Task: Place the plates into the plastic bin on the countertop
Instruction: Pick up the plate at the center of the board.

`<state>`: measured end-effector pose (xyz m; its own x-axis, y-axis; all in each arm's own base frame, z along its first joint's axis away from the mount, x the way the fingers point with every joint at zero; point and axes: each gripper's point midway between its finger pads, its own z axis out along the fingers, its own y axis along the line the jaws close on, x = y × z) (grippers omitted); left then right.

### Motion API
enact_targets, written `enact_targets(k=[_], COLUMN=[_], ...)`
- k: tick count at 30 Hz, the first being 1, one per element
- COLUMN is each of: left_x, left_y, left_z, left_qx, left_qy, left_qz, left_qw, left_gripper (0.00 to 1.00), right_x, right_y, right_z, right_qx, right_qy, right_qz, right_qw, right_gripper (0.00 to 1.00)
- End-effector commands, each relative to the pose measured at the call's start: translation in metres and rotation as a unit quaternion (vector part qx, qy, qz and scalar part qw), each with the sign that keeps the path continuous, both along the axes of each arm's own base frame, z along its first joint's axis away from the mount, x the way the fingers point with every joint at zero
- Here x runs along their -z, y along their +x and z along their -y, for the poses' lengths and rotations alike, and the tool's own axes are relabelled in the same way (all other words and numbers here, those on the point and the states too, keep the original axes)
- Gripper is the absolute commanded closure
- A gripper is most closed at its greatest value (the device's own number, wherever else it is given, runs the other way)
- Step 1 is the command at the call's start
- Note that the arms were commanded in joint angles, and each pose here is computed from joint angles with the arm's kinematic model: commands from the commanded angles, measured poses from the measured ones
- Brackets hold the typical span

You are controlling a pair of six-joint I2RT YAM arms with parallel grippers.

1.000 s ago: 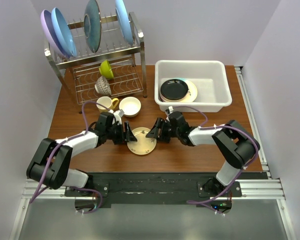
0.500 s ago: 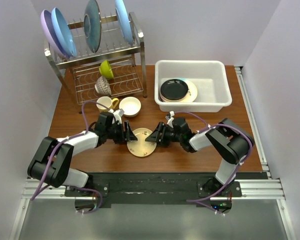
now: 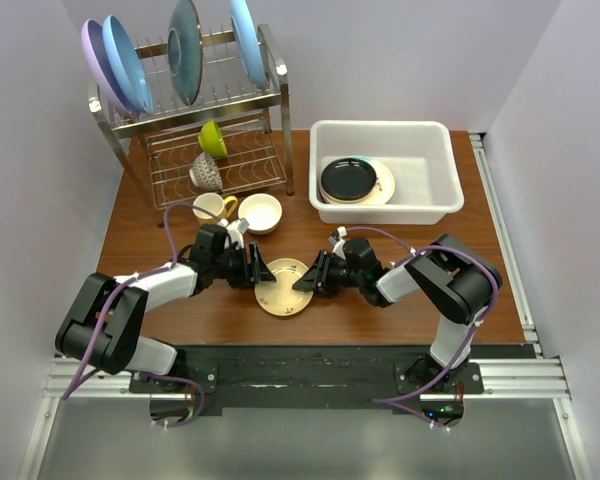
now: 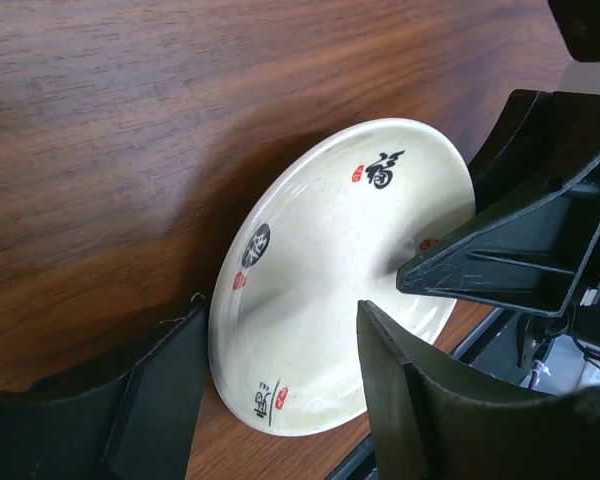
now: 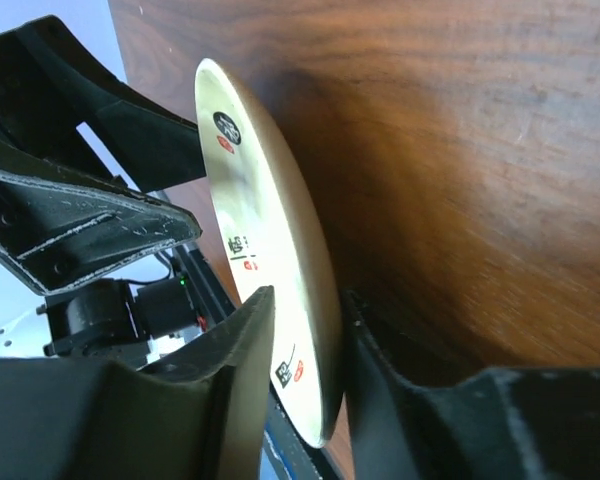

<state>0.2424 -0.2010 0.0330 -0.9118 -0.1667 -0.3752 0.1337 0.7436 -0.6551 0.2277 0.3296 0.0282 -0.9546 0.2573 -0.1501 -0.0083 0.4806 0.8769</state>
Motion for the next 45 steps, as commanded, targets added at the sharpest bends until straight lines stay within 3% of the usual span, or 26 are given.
enact_targets(k=[1,8,13,20,31,45], left_x=[0.001,-0.003,-0.011,-0.029,-0.051,-0.055], left_y=[-0.008,-0.006,-0.004,0.003,0.008,0.005], left_z=[0.008,0.006,0.007,0.009,0.012,0.012], left_qx=[0.015,0.018,0.019,0.020,0.022,0.027], left_qy=[-0.016,-0.011,-0.011,-0.018,-0.033,-0.036], left_qz=[-0.008,0.000,0.009,0.036,0.062,0.071], left_qw=[1.000,1.000,1.000,0.999,0.997,0.996], left_gripper=[0.37,0.37,0.32,0.25,0.19,0.04], right_x=[-0.013,-0.012,-0.011,-0.016,-0.038,-0.090], right_y=[-0.001,-0.004,-0.004,-0.003,-0.010,-0.016], right_z=[-0.008,-0.005,-0.001,0.022,0.073,0.121], right_qx=[-0.013,-0.014,-0.014,-0.002,0.033,0.083], right_qy=[0.028,0.026,0.010,-0.076,-0.175,-0.230], right_qz=[0.020,0.019,0.026,0.054,0.106,0.171], right_qw=[0.999,0.999,1.000,0.996,0.978,0.954], right_gripper=[0.71,0.85,0.93,1.00,1.00,1.00])
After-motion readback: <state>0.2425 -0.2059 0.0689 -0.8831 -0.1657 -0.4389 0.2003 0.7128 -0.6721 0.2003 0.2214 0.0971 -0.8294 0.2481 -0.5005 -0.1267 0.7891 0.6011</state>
